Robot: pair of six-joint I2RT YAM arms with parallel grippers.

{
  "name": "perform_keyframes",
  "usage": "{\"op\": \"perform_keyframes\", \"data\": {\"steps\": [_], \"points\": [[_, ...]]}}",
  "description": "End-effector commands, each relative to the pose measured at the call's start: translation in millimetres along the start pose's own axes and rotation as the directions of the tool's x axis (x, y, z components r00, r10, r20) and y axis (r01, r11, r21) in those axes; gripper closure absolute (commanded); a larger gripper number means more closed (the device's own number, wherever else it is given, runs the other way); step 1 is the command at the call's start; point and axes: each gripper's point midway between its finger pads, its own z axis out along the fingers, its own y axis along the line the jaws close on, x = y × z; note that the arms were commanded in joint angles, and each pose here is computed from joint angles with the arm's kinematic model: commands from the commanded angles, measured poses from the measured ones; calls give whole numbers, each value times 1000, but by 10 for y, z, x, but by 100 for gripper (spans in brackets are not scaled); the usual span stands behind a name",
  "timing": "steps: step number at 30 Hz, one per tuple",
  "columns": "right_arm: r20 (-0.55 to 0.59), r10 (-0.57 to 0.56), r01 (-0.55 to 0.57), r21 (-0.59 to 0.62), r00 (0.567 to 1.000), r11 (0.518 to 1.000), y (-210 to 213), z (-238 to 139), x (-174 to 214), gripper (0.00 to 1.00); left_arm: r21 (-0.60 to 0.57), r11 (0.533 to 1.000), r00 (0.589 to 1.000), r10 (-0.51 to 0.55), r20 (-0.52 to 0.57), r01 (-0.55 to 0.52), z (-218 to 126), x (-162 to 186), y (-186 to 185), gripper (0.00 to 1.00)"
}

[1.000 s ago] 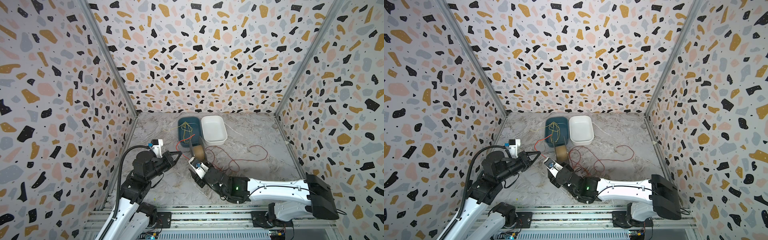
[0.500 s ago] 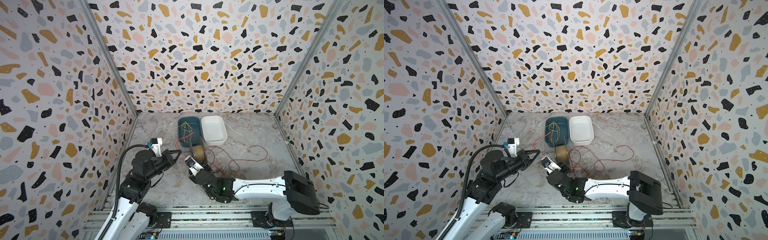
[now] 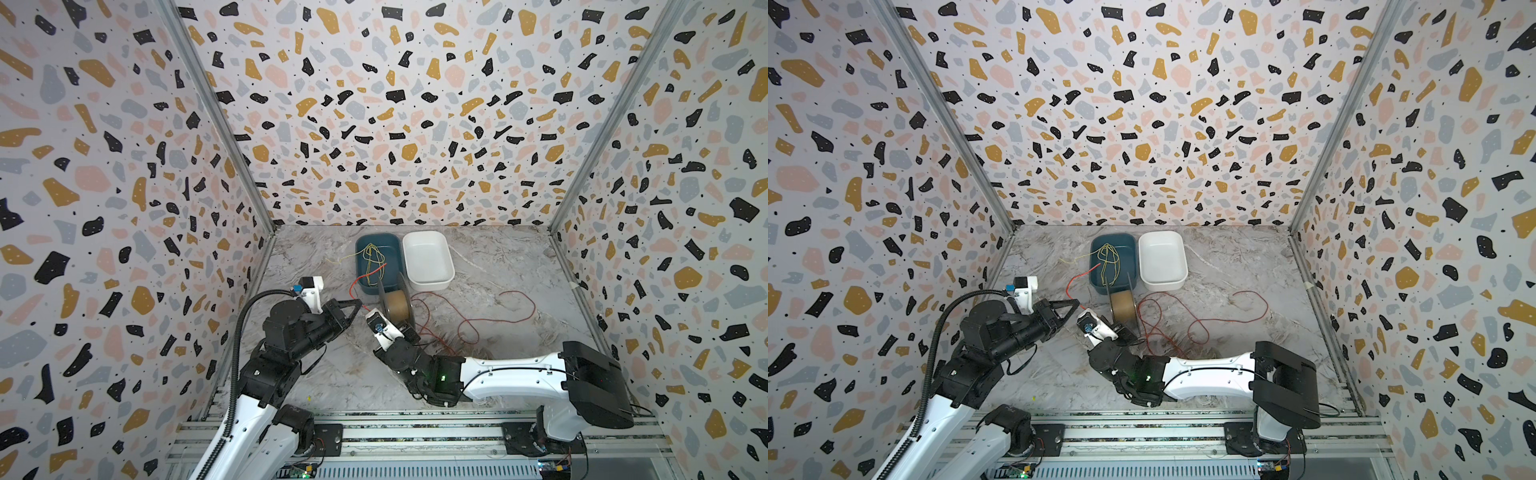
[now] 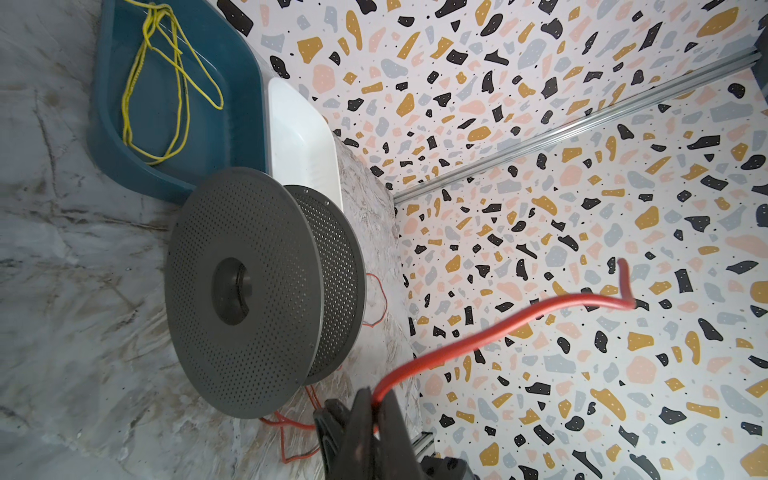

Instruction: Wrap the cables

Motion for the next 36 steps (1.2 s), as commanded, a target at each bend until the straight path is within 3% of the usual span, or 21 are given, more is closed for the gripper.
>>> {"op": "perform_keyframes", "data": {"steps": [1,3,8,14,16,23,30,36], "points": [[39,31,-32,21,999,999,-99,-53,-250,100,34,999,999,42,18,-43,-49,-64,-169,83],[49,35,-35,-7,998,999,-110,-87,-283,100,35,998,999,51,15,-51,-42,-69,-181,89],[52,67,-63,-66,996,996,-195,-165,-362,100,31,996,997,78,14,-78,-35,-102,-227,53],[15,161,-155,-191,987,969,-465,-223,-406,100,51,988,989,146,34,-148,-92,-179,-403,23],[-1,189,-183,-251,982,950,-577,-263,-427,100,53,981,982,184,40,-186,-117,-197,-449,17],[-99,223,-244,-358,970,901,-992,-379,-304,100,6,987,987,158,10,-158,49,-117,-161,20],[-152,309,-342,-310,939,887,-1463,-506,-108,100,-84,984,987,161,14,-159,264,-43,101,24],[-177,331,-368,-263,927,892,-1609,-582,38,100,-182,962,979,204,-18,-204,530,86,160,27]]}}
